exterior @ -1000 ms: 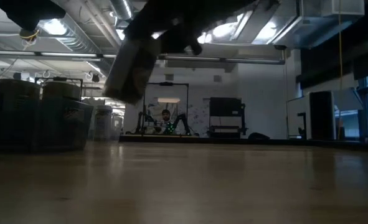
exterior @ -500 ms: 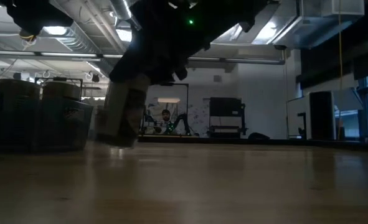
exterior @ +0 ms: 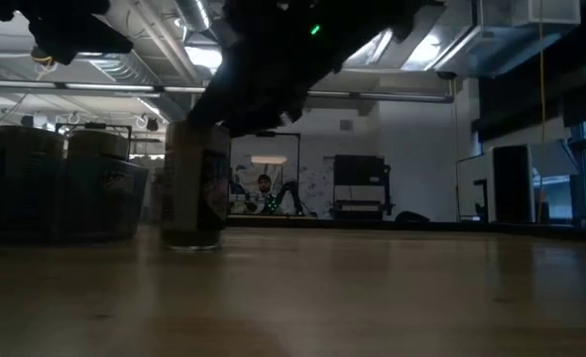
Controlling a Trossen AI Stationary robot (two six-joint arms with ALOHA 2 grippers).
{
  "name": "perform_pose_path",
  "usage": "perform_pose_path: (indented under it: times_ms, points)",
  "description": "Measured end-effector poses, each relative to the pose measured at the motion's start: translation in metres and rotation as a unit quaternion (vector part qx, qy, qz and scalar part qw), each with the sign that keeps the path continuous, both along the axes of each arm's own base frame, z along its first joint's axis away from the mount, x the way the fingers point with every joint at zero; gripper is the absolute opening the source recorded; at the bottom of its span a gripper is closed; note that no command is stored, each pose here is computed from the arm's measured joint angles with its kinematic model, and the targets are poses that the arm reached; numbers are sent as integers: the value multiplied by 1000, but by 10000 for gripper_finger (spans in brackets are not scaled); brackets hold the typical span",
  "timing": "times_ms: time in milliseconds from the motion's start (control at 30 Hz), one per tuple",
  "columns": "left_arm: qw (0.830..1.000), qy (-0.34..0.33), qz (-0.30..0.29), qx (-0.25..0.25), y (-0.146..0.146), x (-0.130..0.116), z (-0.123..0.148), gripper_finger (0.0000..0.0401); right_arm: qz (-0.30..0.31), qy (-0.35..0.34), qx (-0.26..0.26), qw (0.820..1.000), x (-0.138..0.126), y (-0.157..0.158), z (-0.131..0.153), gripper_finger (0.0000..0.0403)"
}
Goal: Sort spices by type
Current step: Put the brown spice bottle into the black bin
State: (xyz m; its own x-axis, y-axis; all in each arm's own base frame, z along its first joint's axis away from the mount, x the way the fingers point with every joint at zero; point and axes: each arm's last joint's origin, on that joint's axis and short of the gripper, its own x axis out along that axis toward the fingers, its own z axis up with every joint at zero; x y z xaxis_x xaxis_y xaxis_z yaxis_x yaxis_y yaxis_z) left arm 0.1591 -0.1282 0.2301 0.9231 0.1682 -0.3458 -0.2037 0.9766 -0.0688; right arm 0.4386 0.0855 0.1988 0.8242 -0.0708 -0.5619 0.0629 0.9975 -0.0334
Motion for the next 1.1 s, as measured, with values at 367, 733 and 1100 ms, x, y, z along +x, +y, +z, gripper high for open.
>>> perform_pose_path:
  times_ms: [367,733,1100]
  points:
    - [998,4,63,-6,25,18,0,247,-78,102,-98,987,-63,54,23,334]
    - [996,82,2,-33,53,60,-18,311,-189,100,-53,975,-104,57,-48,335]
    - [995,102,-23,3,57,75,-31,312,-200,75,-31,976,-113,52,-67,335]
